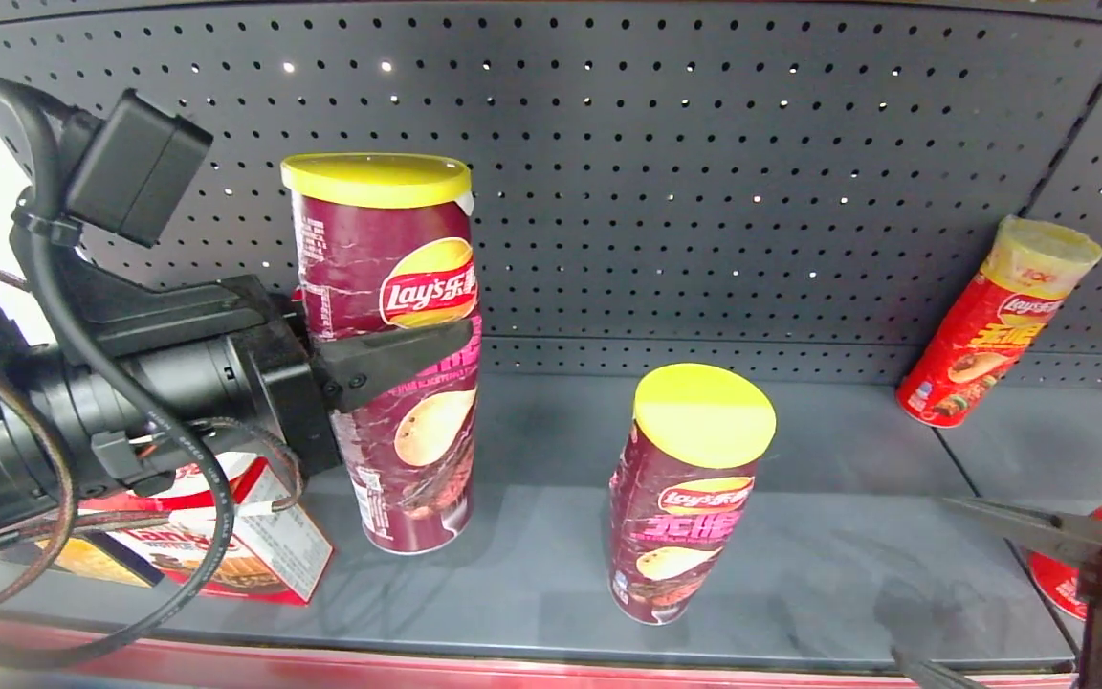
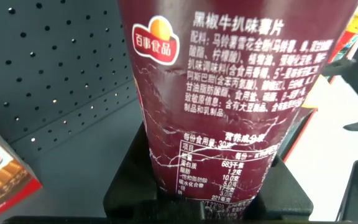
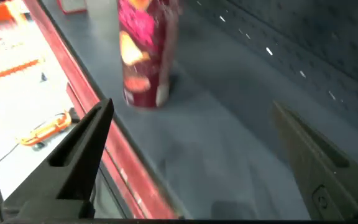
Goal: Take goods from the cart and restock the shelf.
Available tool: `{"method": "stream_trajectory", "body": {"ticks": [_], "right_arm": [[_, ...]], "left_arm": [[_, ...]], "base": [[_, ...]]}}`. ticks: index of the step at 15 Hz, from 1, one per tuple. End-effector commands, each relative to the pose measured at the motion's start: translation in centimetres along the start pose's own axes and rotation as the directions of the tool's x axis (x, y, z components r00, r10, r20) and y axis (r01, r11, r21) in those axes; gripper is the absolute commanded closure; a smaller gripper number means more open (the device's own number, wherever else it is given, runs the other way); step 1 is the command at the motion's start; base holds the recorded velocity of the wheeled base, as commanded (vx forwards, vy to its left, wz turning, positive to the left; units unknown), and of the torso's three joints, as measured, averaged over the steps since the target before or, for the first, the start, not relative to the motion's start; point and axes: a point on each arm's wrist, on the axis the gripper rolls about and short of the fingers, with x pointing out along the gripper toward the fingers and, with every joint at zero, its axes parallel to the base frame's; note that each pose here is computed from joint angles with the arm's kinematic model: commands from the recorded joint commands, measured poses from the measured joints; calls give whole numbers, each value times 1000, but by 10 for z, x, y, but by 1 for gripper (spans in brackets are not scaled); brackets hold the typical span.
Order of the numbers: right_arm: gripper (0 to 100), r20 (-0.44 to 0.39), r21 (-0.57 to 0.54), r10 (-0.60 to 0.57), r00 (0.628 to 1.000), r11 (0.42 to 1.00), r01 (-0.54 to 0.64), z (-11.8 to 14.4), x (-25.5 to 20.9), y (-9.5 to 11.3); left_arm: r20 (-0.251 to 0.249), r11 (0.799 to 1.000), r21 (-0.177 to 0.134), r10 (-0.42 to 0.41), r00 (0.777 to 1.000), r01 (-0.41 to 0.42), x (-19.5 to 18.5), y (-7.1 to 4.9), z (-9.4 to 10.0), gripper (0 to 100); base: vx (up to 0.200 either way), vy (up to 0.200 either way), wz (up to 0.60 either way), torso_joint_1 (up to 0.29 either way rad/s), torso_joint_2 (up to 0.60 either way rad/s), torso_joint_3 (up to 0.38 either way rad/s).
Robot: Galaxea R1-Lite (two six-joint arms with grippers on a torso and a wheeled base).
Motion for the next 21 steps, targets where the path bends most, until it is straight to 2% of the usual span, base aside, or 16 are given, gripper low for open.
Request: {"method": "stream_trajectory", "body": {"ticks": [1,3,5,6,7,9,11,13,14,15,16,17,18,19,20,21], "right_arm": [[0,17,22,-115,993,993,114,-5,-42,15],[0,-8,114,-230,973,967,230,-19,-70,26],[0,-52,150,-314,948,936,319,-34,-88,36],[0,-118,191,-379,918,898,396,-53,-107,48],[0,-124,191,-428,895,875,445,-67,-120,58],[0,-124,240,-511,850,816,526,-68,-131,63],[0,-146,233,-575,805,771,593,-69,-132,62],[0,-133,240,-538,832,797,554,-69,-132,62],[0,-137,238,-541,830,795,558,-69,-132,62],[0,-189,225,-554,811,780,584,-68,-128,61],[0,-298,185,-627,720,702,688,-66,-122,58],[0,-307,178,-650,695,678,713,-66,-121,59],[0,-306,172,-725,617,596,784,-66,-122,61],[0,-300,173,-746,595,570,803,-66,-123,60],[0,-295,187,-788,541,508,841,-68,-123,59],[0,-288,189,-795,535,500,845,-67,-123,58]], "left_arm": [[13,1000,7,-3,1000,3,-8,-4,1,100],[24,1000,13,-8,1000,7,-9,-5,4,100],[27,1000,17,-11,1000,10,-9,-6,5,100],[24,1000,16,-22,999,21,-11,-9,4,100],[24,999,16,-32,999,32,-10,-11,4,100],[27,999,19,-37,999,36,-10,-12,4,100],[25,999,18,-43,999,43,-10,-13,4,100],[24,999,18,-48,999,47,-10,-13,3,100],[25,999,20,-49,998,49,-10,-14,4,100],[28,999,21,-49,998,49,-10,-14,5,100],[32,999,23,-49,998,49,-10,-14,6,100],[31,998,22,-51,998,50,-10,-14,5,100],[41,998,26,-56,998,55,-14,-16,7,100],[43,998,26,-56,998,55,-15,-17,8,100],[50,998,28,-56,997,54,-18,-18,9,100],[50,998,28,-56,997,54,-19,-18,9,100]], "base": [[0,0,0,0,0,0],[0,0,0,0,0,0],[0,0,0,0,0,0],[0,0,0,0,0,0],[0,0,0,0,0,0],[0,0,0,0,0,0],[0,0,0,0,0,0],[0,0,0,0,0,0],[0,0,0,0,0,0],[0,0,0,0,0,0],[0,0,0,0,0,0],[0,0,0,0,0,0],[0,0,0,0,0,0],[0,0,0,0,0,0],[0,0,0,0,0,0],[0,0,0,0,0,0]]}}
